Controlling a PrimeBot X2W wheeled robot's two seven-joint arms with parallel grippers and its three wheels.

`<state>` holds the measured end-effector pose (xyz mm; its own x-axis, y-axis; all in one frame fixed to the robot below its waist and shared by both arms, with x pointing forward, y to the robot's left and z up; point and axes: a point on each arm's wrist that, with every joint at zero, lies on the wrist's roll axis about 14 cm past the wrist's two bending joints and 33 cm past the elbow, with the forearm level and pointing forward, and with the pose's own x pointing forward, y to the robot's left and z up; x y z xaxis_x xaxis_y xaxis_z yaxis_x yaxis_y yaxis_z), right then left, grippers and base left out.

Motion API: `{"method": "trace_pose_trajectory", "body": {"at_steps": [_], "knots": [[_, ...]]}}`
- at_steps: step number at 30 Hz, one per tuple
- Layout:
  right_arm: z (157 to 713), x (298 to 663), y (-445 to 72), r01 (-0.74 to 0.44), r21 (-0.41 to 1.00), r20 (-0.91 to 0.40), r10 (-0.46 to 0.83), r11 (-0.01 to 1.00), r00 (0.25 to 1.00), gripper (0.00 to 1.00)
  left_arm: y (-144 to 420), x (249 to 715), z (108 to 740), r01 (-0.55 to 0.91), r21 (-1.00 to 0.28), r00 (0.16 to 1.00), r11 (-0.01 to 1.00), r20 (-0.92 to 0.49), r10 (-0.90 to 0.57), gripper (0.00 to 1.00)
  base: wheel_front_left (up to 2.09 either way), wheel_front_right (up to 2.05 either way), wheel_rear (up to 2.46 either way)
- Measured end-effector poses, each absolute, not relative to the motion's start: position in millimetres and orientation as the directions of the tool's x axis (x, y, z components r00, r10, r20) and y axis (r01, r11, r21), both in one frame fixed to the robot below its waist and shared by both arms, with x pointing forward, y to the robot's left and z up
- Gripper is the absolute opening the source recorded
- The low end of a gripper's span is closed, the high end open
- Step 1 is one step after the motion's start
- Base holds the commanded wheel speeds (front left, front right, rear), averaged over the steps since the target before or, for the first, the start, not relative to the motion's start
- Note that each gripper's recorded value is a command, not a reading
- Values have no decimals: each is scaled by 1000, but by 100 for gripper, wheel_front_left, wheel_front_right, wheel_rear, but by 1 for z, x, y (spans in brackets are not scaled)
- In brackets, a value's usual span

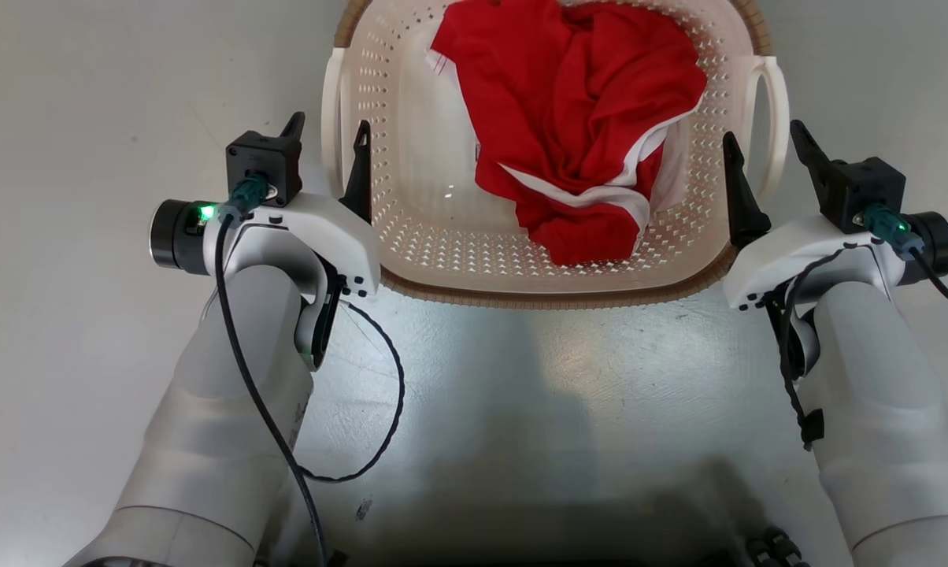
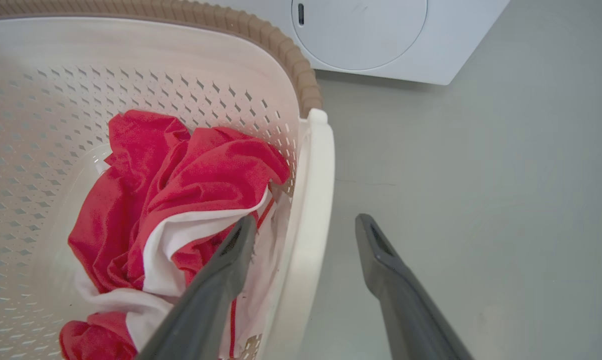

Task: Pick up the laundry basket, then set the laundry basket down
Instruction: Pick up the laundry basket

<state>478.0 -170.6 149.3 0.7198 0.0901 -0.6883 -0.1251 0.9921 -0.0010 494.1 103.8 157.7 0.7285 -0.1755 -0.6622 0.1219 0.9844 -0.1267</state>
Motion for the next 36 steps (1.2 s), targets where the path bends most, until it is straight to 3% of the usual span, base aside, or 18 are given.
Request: {"method": "trace_pose_trajectory", "body": {"at_steps": [36], "knots": [[132, 468, -155, -162, 35, -719, 138, 986, 681, 100, 98, 479, 138, 126, -140, 681, 982, -708, -188, 100, 0, 0, 0]]}}
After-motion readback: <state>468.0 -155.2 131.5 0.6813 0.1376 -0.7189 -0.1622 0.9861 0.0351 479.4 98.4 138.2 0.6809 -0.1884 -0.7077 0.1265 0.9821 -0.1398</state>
